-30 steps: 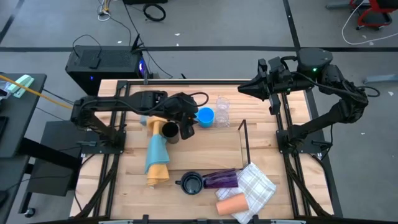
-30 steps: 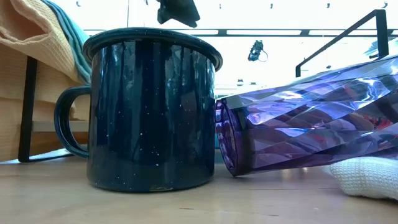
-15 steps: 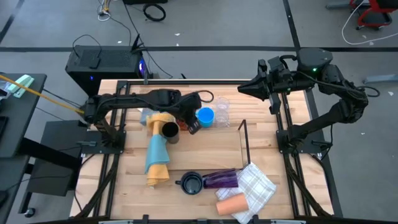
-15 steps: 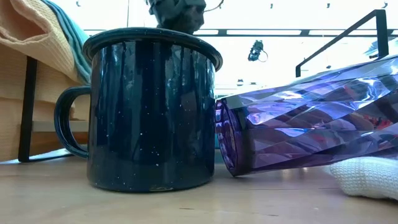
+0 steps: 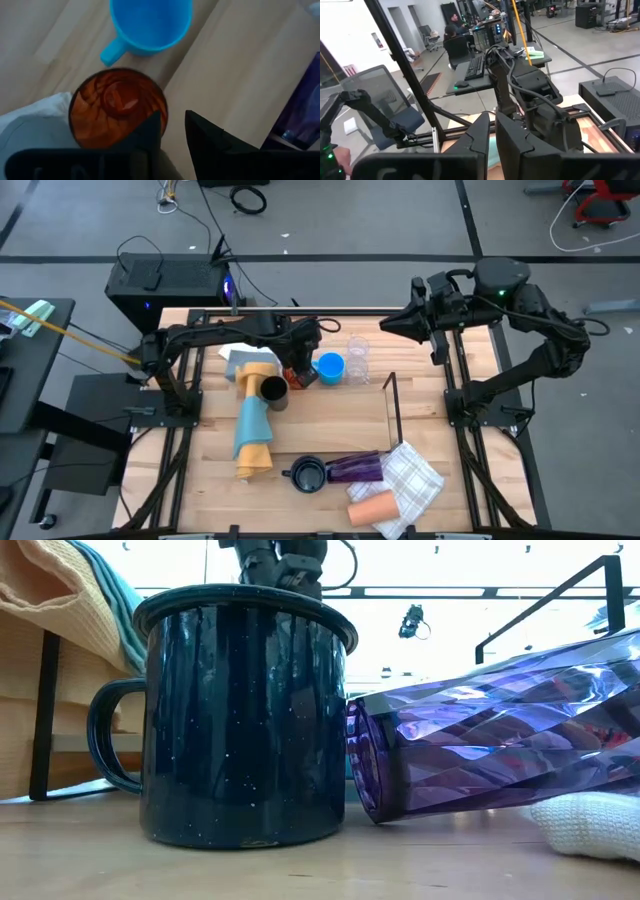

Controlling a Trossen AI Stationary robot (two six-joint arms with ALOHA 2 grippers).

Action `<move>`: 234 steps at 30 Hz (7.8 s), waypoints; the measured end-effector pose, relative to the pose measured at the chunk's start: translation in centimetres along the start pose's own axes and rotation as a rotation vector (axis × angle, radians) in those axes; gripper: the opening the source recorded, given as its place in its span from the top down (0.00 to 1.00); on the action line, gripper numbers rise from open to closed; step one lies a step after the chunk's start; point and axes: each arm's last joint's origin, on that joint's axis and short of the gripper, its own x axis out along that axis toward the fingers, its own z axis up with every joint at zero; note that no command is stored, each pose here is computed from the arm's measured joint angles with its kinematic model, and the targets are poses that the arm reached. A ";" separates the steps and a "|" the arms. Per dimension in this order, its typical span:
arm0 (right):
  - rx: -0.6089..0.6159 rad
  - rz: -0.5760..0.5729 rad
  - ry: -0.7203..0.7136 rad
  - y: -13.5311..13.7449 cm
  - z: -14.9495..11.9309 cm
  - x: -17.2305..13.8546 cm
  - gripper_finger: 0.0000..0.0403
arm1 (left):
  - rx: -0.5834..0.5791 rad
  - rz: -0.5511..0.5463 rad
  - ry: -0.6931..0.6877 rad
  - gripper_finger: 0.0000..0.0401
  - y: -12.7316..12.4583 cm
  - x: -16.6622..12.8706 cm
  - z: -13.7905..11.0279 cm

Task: Stack small to large cups/mugs on shelf
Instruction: Put the orange cup on the shelf, then put the blue mug on the shelf

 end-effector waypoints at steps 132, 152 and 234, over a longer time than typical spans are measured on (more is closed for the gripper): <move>0.021 0.046 0.027 0.1 -0.2 -0.1 0.91 | 0.276 0.116 0.183 0.97 -8.8 3.2 0.5; 0.013 0.054 0.033 0.1 -0.2 -0.1 0.91 | 0.269 0.095 0.193 0.97 -9.6 3.6 -0.1; 0.024 0.101 0.060 0.3 -0.4 -0.1 0.91 | 0.285 0.074 0.247 0.60 -9.2 4.5 -0.9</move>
